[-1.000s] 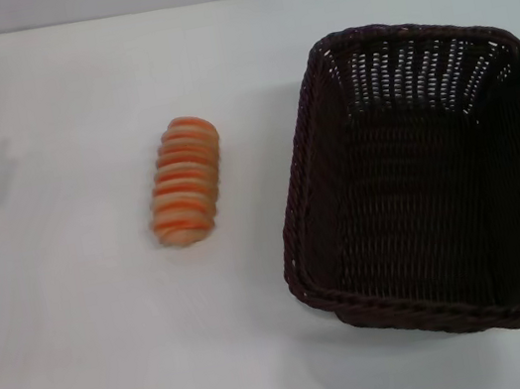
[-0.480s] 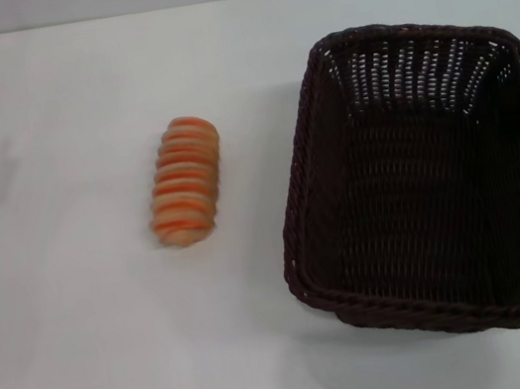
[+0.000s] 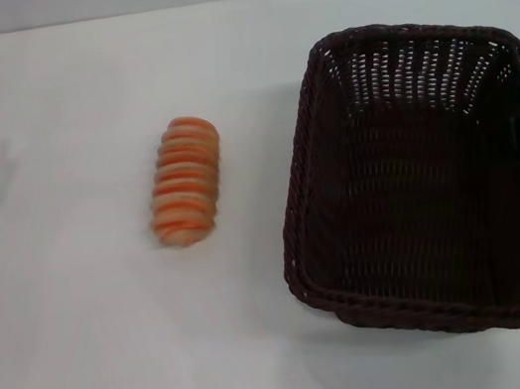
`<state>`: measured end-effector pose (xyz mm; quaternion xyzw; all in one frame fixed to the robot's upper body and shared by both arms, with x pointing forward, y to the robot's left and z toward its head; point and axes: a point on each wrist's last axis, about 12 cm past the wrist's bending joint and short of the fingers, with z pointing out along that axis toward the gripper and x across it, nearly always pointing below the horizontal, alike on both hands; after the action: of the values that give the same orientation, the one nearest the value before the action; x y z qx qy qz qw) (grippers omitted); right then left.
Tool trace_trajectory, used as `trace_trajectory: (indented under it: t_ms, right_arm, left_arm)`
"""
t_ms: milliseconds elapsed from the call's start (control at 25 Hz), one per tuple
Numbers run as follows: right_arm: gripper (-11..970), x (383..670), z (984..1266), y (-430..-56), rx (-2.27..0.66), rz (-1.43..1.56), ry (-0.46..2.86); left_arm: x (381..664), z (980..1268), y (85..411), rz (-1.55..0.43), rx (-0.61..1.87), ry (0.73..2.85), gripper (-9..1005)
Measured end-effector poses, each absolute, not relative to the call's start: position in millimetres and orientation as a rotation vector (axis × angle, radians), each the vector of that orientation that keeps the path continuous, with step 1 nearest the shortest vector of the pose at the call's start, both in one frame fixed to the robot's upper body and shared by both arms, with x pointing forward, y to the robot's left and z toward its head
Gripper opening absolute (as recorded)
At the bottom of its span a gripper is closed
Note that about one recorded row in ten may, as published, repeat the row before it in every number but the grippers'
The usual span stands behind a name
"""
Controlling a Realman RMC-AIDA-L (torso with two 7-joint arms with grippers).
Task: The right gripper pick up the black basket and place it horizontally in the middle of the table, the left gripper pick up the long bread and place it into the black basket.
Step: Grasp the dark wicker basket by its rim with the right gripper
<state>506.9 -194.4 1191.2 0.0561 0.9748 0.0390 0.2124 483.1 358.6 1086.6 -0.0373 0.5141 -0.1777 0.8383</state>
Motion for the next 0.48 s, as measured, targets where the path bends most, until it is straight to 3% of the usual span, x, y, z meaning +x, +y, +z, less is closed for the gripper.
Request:
trace_trajectory:
  t_ms: [480]
  right_arm:
    - [662,512.9,1175.3,-190.6,0.138,0.117,2.723]
  left_arm:
    - [480.9,1086.5,359.4,-0.374,-0.079,1.082,859]
